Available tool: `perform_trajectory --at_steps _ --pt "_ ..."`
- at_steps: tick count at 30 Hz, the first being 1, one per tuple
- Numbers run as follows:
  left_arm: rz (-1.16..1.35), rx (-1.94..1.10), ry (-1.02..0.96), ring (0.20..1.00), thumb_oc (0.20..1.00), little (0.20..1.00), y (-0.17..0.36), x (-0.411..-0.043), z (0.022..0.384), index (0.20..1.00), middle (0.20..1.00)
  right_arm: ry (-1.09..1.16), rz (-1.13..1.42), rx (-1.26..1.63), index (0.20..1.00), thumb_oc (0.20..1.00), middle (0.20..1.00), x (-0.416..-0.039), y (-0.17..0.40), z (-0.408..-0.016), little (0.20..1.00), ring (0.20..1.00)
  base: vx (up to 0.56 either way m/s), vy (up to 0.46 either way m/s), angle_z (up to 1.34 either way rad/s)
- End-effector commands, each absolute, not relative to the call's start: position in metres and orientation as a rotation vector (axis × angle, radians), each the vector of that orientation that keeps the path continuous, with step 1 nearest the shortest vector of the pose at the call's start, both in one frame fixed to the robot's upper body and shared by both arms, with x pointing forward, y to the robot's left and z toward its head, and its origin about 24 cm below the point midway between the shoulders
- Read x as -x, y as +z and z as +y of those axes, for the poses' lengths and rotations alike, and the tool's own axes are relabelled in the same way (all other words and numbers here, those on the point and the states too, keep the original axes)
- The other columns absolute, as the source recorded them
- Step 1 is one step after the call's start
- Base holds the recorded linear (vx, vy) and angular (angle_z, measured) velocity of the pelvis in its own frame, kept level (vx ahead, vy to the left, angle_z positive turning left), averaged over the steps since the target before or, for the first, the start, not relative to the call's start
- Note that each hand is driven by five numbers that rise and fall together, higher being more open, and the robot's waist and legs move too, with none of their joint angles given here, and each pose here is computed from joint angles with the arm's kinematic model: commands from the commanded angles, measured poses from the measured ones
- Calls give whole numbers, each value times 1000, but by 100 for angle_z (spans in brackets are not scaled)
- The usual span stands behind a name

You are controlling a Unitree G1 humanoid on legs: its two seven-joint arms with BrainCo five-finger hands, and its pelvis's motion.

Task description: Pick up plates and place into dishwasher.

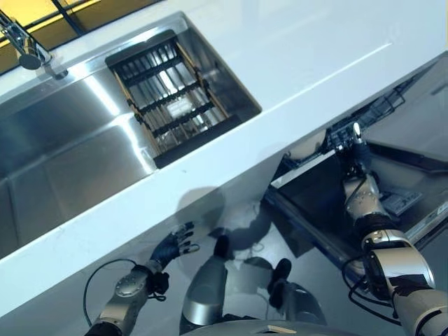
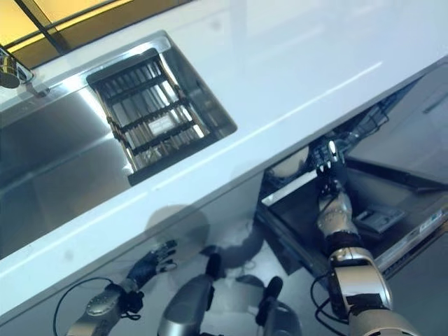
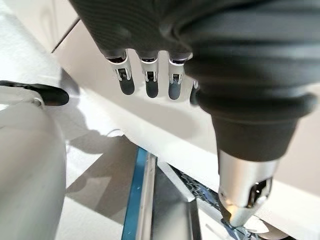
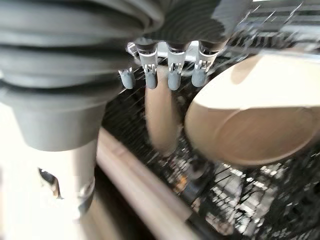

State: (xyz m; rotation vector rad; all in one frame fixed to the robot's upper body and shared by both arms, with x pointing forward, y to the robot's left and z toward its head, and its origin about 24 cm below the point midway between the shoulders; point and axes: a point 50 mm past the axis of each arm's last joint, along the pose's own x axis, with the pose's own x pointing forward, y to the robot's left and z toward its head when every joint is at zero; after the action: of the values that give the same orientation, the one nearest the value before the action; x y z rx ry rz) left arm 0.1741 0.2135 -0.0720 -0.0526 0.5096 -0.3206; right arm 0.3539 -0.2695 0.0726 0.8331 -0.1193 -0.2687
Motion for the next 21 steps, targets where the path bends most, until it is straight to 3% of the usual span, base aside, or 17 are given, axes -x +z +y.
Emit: perform_trajectory --at_steps 1,15,21 --pt "504 25 -312 1000 1000 1000 -70 -163 226 1000 1000 -292 -224 -840 1000 1000 1000 -344 81 -288 1000 1000 3 -3 -5" --pt "532 56 -280 1000 1000 1000 -77 -153 222 1000 1000 -498 -40 -736 1000 1000 1000 -295 24 -304 1000 1000 5 18 -9" --pt "585 56 -207 1000 1000 1000 -89 -139 220 1000 1000 -373 -14 -529 1000 1000 1000 -274 33 -292 1000 1000 46 0 -31"
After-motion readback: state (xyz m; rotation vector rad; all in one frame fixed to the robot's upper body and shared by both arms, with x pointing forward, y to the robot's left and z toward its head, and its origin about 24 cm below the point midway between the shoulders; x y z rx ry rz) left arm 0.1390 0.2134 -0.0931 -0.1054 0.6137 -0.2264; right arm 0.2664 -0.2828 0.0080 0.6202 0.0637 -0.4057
